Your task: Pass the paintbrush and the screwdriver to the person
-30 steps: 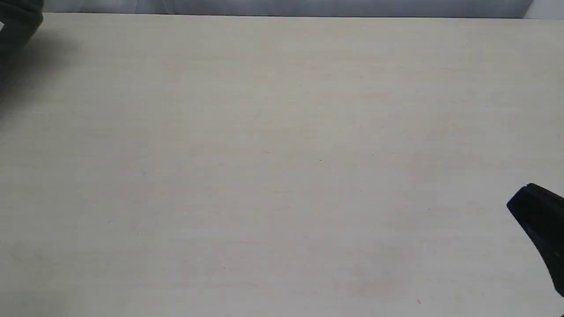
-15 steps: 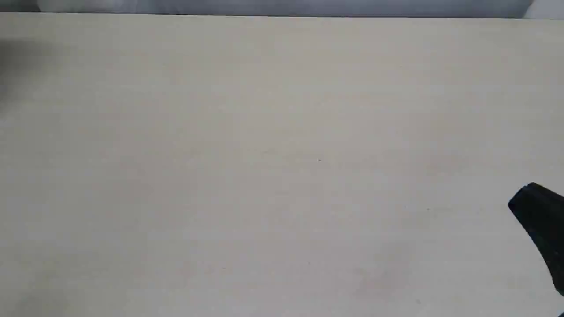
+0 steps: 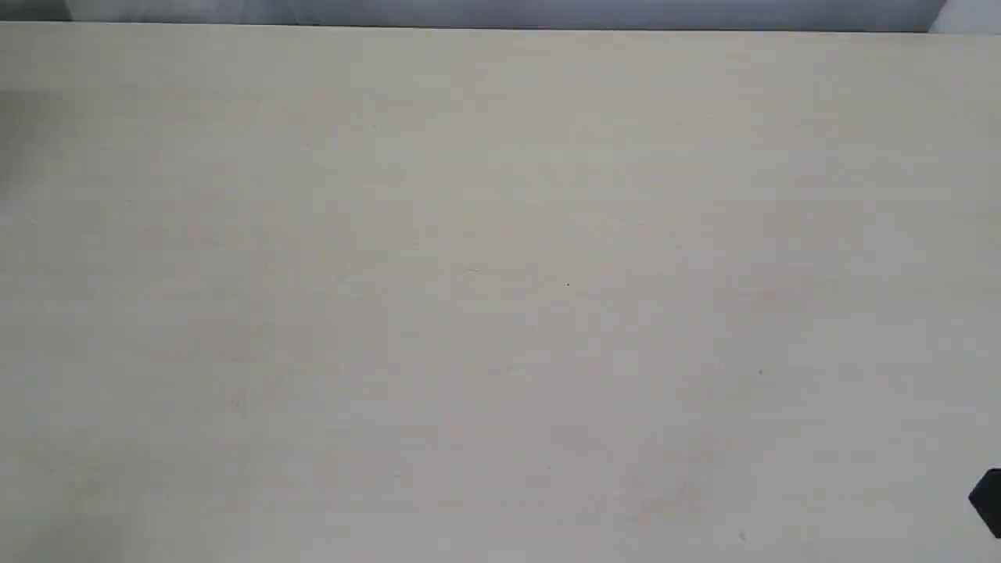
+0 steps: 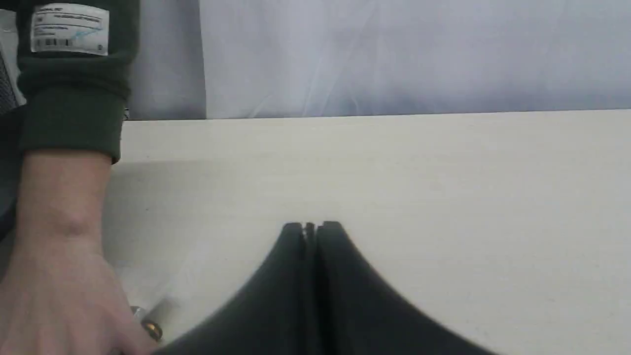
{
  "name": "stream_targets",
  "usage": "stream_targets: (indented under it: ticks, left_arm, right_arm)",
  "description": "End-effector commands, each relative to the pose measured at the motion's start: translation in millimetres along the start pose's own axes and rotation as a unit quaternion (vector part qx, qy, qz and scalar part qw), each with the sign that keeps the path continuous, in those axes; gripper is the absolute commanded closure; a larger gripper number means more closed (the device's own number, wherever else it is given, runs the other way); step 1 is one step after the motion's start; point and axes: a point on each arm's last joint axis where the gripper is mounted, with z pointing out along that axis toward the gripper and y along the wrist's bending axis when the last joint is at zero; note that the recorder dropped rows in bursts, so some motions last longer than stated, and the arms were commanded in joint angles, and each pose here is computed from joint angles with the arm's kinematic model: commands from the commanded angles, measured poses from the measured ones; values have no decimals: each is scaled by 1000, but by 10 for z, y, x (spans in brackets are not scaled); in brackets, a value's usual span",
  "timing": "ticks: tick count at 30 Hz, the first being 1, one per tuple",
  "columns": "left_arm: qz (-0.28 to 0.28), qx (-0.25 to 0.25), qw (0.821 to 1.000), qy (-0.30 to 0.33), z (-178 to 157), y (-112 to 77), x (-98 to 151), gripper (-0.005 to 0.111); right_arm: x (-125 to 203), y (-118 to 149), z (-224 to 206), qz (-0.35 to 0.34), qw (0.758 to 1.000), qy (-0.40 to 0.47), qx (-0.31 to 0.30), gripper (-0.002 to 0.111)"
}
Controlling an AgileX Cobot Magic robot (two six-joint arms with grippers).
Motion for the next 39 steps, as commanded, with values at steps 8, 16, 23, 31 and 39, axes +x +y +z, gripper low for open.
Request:
stream_targets:
  ticks: [8,16,23,31,39]
  left_arm:
    - [-2,4,1000,-5,0,-5,-4,107]
    - [-1,4,1000,-6,0,-5,-4,107]
    - [-1,4,1000,-6,0,-5,-4,107]
    - [-1,4,1000,-6,0,-5,-4,107]
    - [-3,4,1000,-4,0,-5,-2,107]
  right_arm:
    - [9,-66,-7,-7,998,0,55,104]
    - [12,-67,-7,-7,998,1,55,104]
    - [15,-70,-7,-11,998,3,57,104]
    - [18,-72,-8,-12,998,5,58,104]
    - [20,-65,-7,-44,998,8,54,104]
